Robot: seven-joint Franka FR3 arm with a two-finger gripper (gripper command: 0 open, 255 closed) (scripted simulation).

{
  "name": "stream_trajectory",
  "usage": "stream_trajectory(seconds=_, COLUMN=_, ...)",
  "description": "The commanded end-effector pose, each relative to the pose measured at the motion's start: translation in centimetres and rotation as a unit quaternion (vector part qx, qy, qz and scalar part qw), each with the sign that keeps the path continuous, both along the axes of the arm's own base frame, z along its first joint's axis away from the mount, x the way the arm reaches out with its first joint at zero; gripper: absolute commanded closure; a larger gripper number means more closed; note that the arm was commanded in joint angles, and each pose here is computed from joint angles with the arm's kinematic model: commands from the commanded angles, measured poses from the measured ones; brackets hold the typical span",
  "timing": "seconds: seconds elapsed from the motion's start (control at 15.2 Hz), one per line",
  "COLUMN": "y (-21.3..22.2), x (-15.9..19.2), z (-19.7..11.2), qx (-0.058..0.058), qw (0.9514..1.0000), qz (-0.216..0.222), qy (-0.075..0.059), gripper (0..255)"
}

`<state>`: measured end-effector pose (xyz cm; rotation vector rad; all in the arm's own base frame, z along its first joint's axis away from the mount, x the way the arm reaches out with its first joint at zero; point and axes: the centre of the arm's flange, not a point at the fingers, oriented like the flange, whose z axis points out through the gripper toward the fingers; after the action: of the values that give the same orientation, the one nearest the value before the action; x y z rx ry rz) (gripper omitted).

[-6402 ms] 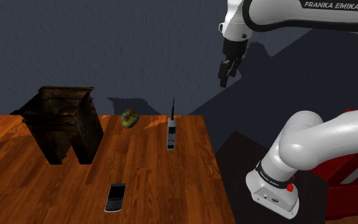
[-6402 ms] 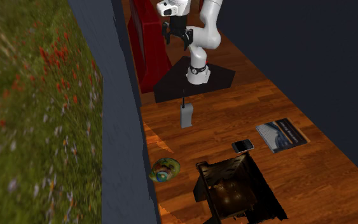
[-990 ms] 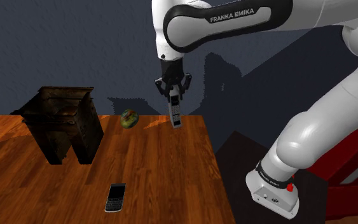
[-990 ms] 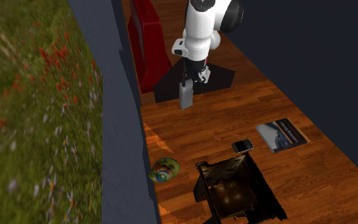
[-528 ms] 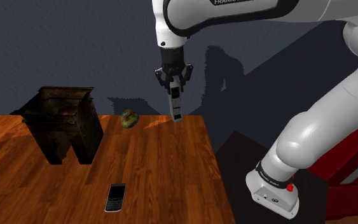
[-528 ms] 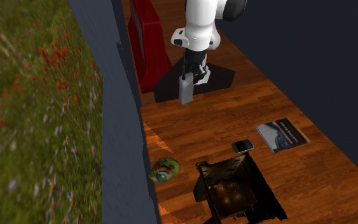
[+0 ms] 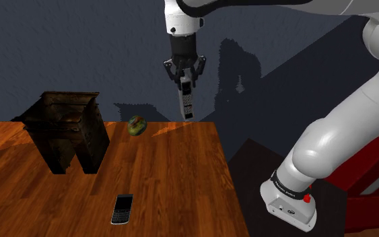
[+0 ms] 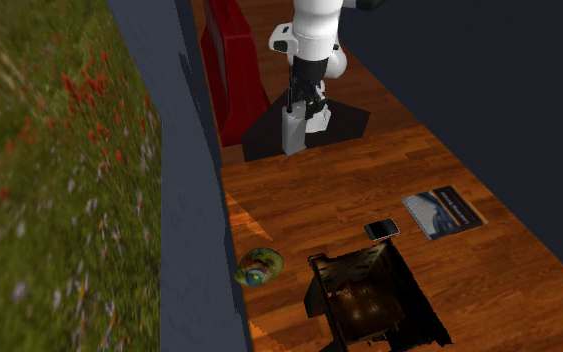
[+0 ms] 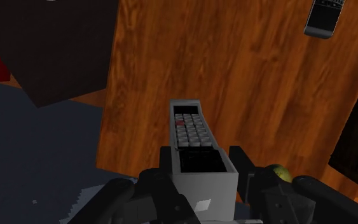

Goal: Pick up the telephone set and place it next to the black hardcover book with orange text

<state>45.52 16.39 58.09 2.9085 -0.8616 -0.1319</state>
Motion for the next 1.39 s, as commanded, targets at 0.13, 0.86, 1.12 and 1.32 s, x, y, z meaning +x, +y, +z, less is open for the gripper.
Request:
stream_trajectory(seconds=0.13, y=-0.1, x=0.1, z=2.2, qx=0.0, qw=1.0, qz=0.0, qy=0.0, gripper=255)
stream_trajectory(seconds=0.86, y=-0.1, x=0.1, z=8.0, qx=0.0, qw=1.0, qz=0.0, qy=0.0, gripper=255)
stream_trajectory(seconds=1.12, y=-0.1, x=0.1, z=10.1, qx=0.0, qw=1.0, qz=0.0, qy=0.0, gripper=255)
stream_trajectory(seconds=1.32, y=-0.1, x=0.1, z=11.7, qx=0.0, qw=1.0, qz=0.0, qy=0.0, gripper=255)
